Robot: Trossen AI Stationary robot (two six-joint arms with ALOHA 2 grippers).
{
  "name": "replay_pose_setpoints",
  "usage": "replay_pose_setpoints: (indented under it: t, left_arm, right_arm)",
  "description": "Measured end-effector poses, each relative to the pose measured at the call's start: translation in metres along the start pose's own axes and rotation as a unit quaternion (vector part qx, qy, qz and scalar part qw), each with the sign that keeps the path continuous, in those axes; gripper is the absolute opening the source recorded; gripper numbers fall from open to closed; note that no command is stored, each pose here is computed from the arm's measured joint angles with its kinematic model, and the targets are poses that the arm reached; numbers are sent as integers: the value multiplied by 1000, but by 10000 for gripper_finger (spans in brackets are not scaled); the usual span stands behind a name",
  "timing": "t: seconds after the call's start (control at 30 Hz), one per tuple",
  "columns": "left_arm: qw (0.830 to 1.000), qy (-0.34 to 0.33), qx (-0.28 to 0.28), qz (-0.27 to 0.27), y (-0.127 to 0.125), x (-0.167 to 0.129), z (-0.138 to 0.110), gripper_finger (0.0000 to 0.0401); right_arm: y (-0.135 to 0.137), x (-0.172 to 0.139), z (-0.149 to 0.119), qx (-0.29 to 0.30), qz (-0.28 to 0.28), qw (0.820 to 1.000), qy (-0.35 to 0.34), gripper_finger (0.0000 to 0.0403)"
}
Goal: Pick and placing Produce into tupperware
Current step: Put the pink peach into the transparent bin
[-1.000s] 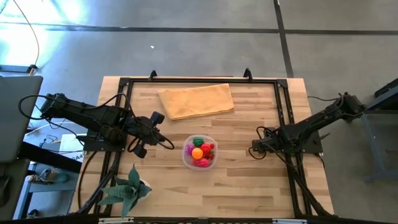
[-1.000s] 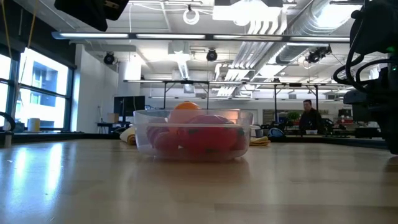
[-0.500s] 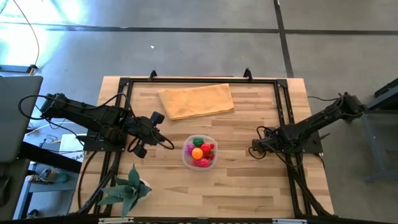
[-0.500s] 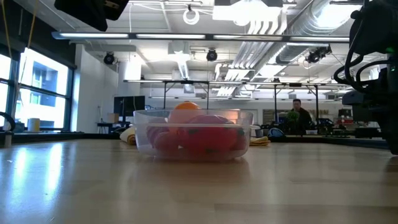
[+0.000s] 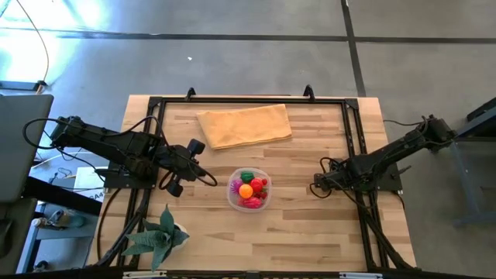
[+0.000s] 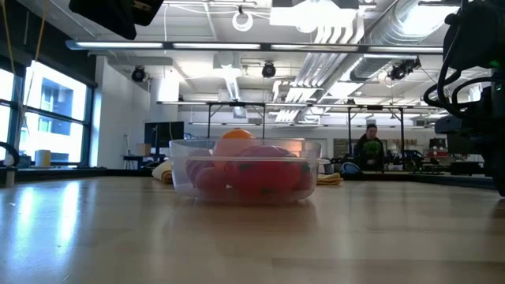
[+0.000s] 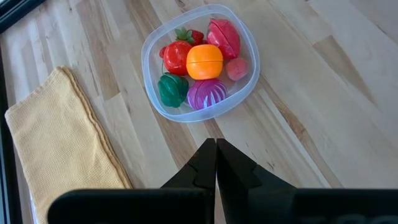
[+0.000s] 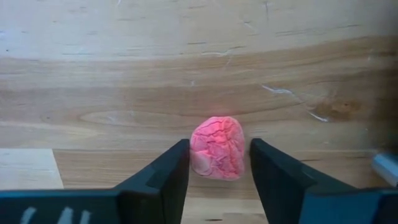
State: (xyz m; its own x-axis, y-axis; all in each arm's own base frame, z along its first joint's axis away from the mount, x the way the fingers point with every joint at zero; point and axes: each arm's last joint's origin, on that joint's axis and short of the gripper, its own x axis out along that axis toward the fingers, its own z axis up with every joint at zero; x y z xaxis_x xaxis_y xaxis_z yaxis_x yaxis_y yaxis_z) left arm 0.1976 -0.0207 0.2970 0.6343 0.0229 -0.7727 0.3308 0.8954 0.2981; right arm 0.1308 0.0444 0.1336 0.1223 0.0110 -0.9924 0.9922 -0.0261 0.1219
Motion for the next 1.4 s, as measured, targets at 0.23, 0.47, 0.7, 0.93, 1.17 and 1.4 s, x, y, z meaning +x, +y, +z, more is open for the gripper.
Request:
replay_pose_setpoints:
  t: [0.23,0.47,0.7,0.93,1.17,1.4]
  left_arm:
    - [1000,0,0,0,0,0,0,3]
    - [1000,0,0,0,0,0,0,3]
    - [1000,0,0,0,0,0,0,3]
    - [1000,0,0,0,0,0,0,3]
    - [1000,0,0,0,0,0,0,3]
    - [1000,0,0,0,0,0,0,3]
  right_arm:
    - [0,0,0,-5,1,1000,0,153]
    - [0,0,0,-8,1,1000,0,153]
    - [0,0,0,-10,2,1000,1,153]
    - [0,0,0,-12,2,1000,1,153]
    - [0,0,0,-12,0,1000,2,141]
    - [0,0,0,-12,-2,1000,2,116]
